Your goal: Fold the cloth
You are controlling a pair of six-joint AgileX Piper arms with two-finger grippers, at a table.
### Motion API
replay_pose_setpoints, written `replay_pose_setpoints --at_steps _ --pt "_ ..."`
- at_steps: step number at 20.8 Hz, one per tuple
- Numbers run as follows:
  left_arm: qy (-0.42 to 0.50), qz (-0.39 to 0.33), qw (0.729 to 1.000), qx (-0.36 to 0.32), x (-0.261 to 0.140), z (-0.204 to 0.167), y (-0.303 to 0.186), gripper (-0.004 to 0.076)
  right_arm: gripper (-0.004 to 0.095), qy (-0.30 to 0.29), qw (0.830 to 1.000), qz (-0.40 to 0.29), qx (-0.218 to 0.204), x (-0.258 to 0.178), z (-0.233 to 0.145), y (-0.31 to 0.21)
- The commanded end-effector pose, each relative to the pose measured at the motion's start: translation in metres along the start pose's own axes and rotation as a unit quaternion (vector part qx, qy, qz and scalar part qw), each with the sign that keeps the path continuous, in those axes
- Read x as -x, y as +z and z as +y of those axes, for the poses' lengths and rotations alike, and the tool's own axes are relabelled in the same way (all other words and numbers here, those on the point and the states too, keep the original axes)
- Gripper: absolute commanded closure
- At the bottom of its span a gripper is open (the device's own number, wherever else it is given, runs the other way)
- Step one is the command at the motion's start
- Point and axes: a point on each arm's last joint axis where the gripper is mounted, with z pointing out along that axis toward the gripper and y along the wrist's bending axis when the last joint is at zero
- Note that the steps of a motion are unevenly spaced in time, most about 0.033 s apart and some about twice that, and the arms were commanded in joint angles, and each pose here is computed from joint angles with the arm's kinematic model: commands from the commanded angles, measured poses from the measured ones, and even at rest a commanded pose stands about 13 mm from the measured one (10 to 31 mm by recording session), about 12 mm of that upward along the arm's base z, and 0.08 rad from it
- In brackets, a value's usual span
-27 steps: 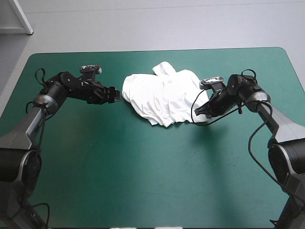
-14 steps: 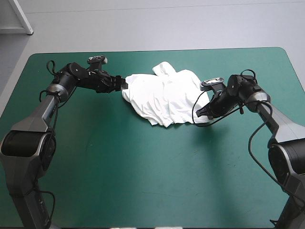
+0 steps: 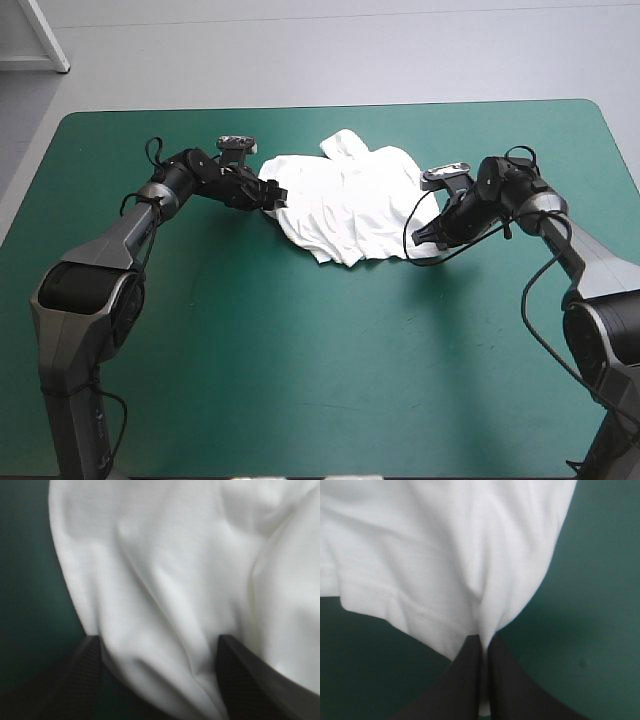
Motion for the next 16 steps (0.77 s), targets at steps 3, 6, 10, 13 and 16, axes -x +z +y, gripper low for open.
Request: replay_pose_setpoints --at_steps 3,6,10,13,16 --pt "0.039 -0.039 0.998 0.039 0.019 -0.005 -0.032 0.0611 0.0921 -0.011 0.999 -0.051 -0.007 0.009 0.004 -0.031" --pt "0.048 -0.04 0.997 0.04 0.019 -0.005 -0.032 0.0704 0.0921 -0.011 0.998 -0.055 -0.009 0.009 0.004 -0.031" --pt "0.066 -0.04 0.996 0.046 0.021 -0.008 -0.045 0.0705 0.0921 -0.015 0.995 -0.093 -0.017 0.014 0.006 -0.049" --pt "0.086 -0.09 0.991 0.054 0.034 -0.024 -0.091 0.0705 0.0921 -0.028 0.985 -0.166 -0.032 0.018 0.014 -0.099" --pt "0.11 -0.155 0.98 0.06 0.043 -0.047 -0.155 0.0705 0.0921 -0.04 0.963 -0.264 -0.04 0.016 0.029 -0.168"
